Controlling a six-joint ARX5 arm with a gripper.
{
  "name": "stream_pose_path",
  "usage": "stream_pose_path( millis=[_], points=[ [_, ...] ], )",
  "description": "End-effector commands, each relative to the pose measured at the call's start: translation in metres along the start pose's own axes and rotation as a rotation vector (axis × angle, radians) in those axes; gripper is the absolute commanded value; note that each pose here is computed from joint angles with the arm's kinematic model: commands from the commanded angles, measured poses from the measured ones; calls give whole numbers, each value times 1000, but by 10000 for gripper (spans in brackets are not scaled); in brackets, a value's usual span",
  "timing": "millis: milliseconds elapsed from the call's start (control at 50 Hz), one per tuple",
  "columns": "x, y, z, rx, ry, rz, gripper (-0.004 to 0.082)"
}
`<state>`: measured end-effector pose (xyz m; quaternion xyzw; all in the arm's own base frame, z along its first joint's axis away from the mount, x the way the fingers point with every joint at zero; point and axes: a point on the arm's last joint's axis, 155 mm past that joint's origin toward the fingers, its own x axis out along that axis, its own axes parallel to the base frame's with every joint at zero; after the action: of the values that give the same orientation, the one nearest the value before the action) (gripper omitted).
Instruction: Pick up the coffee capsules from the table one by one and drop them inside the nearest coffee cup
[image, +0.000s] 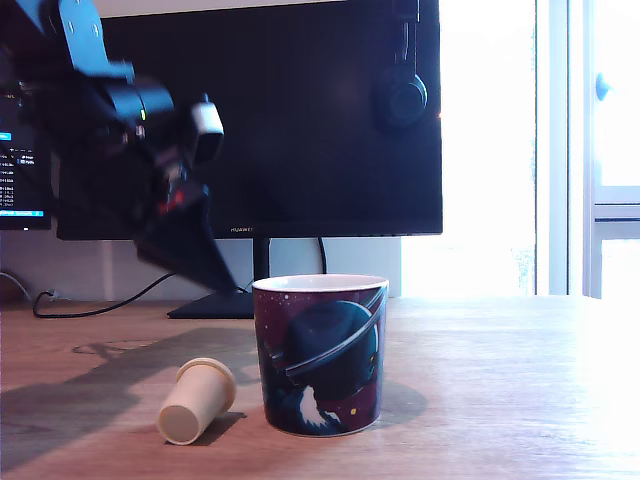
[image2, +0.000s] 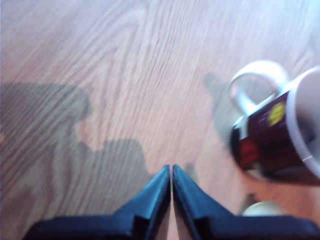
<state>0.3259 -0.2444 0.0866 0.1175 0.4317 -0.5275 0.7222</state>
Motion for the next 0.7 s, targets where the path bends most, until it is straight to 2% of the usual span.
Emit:
stream_pose_path(
  millis=[0, 160, 280, 400, 440, 620, 680],
  points=[
    [-6, -4, 4, -33, -15, 3, -22],
    [-12, -9, -7, -85, -19, 37, -22],
    [-15, -10, -19, -113, -39, 90, -22],
    [-23, -11, -23, -122, -101, 153, -22],
    [-27, -12, -24, -140, -127, 172, -22],
    [-44, -19, -29, -143, -241, 252, -22],
    [-49, -22, -32, -163, -276, 269, -22]
  ],
)
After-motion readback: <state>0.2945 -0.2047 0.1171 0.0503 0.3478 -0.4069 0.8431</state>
